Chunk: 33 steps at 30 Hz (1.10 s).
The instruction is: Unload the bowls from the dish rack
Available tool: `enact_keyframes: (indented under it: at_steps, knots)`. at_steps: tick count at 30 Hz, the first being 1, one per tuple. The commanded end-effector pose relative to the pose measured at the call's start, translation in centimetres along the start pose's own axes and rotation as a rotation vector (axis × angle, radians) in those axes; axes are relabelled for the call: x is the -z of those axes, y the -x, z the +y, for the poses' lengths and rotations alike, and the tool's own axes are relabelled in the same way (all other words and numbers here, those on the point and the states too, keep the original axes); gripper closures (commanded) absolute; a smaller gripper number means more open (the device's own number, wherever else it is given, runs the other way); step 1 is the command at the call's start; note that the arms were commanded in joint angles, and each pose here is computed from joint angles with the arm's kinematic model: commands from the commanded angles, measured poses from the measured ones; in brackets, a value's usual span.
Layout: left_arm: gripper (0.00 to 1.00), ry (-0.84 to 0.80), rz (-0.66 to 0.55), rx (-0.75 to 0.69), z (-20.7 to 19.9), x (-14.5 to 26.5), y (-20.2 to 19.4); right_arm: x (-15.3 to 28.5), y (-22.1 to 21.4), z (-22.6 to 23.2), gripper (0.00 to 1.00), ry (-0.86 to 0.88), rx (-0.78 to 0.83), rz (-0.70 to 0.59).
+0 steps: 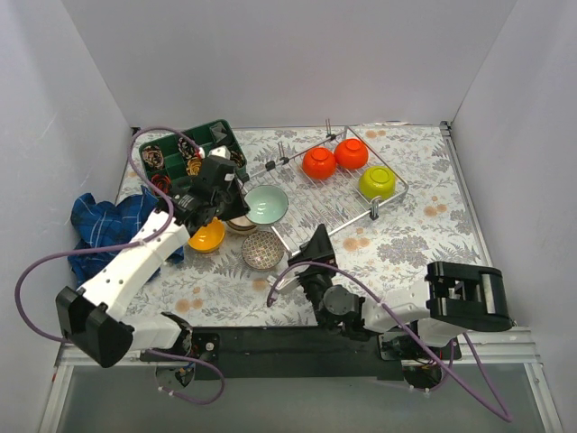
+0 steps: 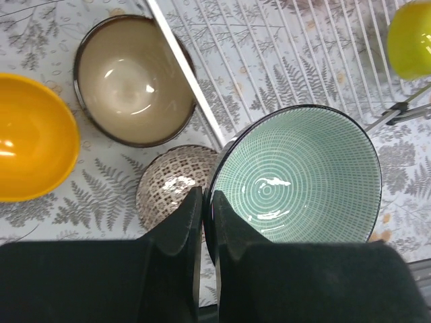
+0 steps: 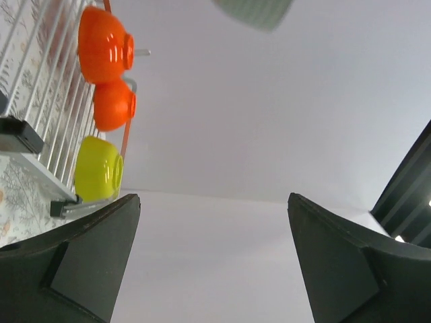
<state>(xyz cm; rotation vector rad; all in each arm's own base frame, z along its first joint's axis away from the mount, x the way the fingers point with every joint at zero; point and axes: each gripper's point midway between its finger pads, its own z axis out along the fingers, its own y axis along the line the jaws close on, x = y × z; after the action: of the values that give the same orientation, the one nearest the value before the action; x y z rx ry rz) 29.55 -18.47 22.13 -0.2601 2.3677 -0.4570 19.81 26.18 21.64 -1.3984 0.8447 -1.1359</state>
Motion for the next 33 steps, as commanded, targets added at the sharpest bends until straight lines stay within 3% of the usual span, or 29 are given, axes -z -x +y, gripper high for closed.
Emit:
enact_keyframes:
  at_steps: [1, 8, 14, 26, 33]
  knots:
    - [1.00, -0.012, -0.124, -0.033, 1.3, 2.3, 1.2, 2.1, -7.0, -3.9, 0.01, -0.167, -0.713, 0.192]
    - [1.00, -0.062, -0.120, -0.072, 3.0, 2.7, -1.7, 1.6, -7.2, -4.6, 0.01, -0.171, -0.835, 0.249]
    - [1.00, -0.096, -0.058, -0.075, 4.2, 1.3, -5.3, -1.7, -8.4, -7.9, 0.01, -0.285, -0.989, 0.353]
    - [1.00, -0.044, -0.025, -0.088, 6.4, -1.4, -7.7, -7.9, -9.5, -9.6, 0.01, -0.380, -1.020, 0.546]
    - [0.97, -0.025, -0.006, -0.105, 6.8, -3.8, -8.6, -9.2, -9.2, -10.2, 0.02, -0.398, -1.024, 0.546]
